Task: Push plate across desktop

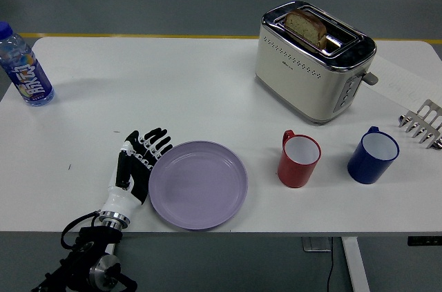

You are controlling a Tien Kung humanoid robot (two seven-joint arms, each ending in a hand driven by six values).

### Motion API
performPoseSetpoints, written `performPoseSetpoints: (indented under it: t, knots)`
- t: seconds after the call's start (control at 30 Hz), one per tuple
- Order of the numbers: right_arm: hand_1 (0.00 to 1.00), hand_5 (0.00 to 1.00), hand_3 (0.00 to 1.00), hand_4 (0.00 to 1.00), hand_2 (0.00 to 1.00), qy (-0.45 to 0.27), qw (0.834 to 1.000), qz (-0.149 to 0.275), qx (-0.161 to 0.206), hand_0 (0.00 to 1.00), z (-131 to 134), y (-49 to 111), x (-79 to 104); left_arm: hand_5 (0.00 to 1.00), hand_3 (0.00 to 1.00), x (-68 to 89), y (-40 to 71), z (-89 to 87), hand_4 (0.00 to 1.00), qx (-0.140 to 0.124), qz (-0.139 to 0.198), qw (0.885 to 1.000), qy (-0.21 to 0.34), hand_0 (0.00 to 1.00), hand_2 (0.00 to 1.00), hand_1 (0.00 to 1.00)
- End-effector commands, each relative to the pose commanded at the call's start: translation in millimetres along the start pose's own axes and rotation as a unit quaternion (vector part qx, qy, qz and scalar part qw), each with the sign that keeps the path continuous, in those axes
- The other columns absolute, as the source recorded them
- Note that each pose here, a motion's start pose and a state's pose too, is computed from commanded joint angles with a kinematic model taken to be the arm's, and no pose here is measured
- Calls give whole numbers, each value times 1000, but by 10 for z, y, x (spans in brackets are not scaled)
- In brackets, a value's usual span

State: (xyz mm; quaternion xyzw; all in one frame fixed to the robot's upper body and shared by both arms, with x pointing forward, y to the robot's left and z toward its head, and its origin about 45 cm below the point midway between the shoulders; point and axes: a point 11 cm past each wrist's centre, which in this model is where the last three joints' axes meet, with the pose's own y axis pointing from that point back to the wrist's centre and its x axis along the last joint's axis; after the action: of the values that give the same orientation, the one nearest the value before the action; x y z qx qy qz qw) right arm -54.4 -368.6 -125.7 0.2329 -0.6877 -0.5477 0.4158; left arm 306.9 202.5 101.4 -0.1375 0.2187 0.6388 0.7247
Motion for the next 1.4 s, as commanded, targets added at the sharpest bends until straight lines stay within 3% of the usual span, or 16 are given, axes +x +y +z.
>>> performPoseSetpoints:
  t: [0.53, 1.4]
  knots:
    - [550, 408, 593, 331, 669, 1, 1000, 0, 3, 566, -18, 0, 5, 998, 642, -111, -51, -1, 486, 1, -16, 1000, 1, 769, 777, 794]
    - [550, 406, 592, 334, 667, 2, 1000, 0, 3, 567, -24, 0, 6, 998, 642, -241, -32, -72, 483, 13, -35, 999, 17, 763, 777, 790]
